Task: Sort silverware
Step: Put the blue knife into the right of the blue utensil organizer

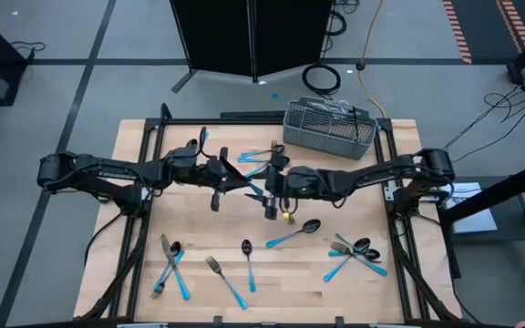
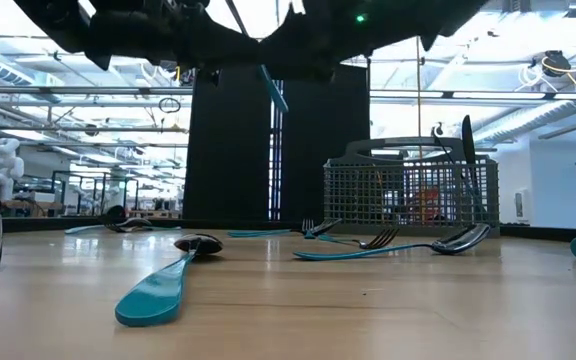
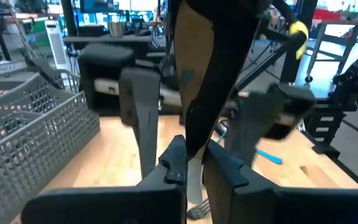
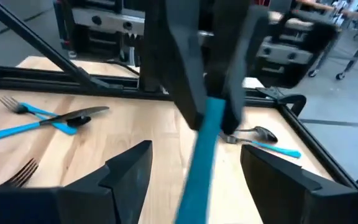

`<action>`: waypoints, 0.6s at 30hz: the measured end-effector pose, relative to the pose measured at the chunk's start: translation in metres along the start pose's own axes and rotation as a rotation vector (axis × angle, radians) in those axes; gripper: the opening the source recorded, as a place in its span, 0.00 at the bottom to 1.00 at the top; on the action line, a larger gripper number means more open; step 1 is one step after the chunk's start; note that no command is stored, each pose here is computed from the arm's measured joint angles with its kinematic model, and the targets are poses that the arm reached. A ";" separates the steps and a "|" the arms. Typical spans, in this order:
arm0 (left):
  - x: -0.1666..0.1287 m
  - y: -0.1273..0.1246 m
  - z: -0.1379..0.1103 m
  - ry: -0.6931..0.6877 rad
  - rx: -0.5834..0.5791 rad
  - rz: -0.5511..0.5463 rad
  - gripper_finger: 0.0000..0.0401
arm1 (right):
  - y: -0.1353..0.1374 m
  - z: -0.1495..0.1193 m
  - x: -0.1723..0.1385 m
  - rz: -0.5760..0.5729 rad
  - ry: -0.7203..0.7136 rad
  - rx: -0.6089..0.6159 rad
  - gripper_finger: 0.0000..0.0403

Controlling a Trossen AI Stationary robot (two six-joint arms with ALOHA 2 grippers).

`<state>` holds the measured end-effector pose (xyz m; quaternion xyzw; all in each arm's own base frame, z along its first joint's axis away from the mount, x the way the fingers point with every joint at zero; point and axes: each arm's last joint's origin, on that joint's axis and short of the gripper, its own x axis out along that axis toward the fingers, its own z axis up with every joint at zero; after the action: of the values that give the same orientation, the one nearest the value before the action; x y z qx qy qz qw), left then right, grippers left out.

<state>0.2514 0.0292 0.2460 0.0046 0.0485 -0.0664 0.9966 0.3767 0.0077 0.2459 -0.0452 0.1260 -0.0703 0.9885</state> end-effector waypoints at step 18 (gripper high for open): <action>0.000 0.004 -0.007 0.078 -0.006 0.138 0.06 | -0.002 0.008 0.022 -0.136 0.191 0.076 0.48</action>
<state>0.2508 0.0331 0.2388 0.0074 0.0873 0.0026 0.9962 0.3999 0.0030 0.2489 -0.0093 0.2135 -0.1458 0.9660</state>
